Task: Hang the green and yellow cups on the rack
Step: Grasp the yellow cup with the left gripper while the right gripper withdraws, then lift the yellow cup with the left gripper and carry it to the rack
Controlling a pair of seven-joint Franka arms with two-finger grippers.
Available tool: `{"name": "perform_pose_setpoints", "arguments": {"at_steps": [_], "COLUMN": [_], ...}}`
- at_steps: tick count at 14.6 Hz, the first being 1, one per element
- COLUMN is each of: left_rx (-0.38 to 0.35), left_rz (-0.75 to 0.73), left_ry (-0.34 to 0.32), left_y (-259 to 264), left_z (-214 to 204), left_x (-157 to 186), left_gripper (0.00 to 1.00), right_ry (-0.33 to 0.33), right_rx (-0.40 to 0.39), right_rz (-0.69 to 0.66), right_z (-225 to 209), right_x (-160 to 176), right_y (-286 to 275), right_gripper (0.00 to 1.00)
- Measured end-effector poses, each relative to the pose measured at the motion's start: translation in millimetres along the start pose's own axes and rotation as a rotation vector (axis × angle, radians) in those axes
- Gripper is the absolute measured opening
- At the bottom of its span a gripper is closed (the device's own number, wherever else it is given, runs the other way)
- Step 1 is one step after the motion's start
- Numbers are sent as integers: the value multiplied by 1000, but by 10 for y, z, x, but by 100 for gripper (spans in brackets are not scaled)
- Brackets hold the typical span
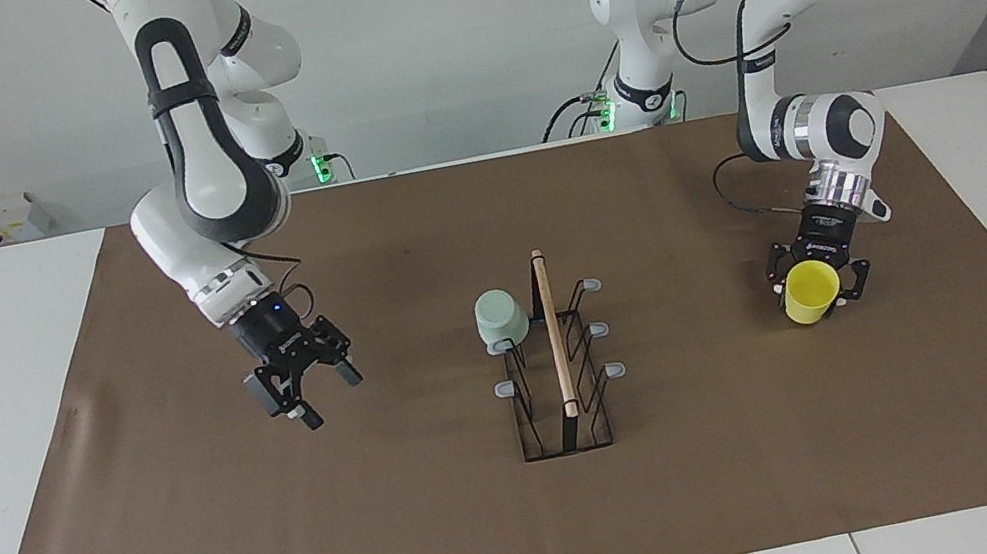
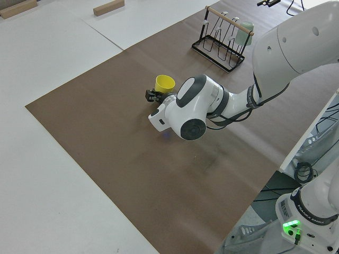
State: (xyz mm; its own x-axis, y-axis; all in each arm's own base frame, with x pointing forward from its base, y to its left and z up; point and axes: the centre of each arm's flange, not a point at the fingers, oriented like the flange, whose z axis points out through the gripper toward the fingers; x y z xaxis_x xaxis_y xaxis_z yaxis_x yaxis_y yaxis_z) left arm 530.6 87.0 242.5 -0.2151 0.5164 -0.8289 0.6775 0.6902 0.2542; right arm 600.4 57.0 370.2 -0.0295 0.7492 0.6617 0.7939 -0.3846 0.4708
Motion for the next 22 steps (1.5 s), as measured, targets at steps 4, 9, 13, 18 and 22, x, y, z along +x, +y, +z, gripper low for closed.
{"name": "perform_pose_setpoints", "arguments": {"at_steps": [4,9,13,18,22], "left_rx": [86,122,108,271,450], "left_rz": [228,572,753,954,1125], "left_ry": [60,235,320,289,250], "left_y": [278,355,95,64,347], "left_z": [1,66,266,389,323], "left_x": [-253,-857,-1284,-1453,-1736], "left_gripper": [67,67,67,67,67], "right_ry": [-2,-111,-339,-645,-794], "right_rx": [192,406,536,515,414], "right_rz": [-45,66,109,359,588], "right_z": [-347,-1029,-1301,-1779,-1861], "right_x": [-206,-527,-443,501,990], "right_y": [503,981,1007,846,672], "right_gripper": [100,100,100,100,100]}}
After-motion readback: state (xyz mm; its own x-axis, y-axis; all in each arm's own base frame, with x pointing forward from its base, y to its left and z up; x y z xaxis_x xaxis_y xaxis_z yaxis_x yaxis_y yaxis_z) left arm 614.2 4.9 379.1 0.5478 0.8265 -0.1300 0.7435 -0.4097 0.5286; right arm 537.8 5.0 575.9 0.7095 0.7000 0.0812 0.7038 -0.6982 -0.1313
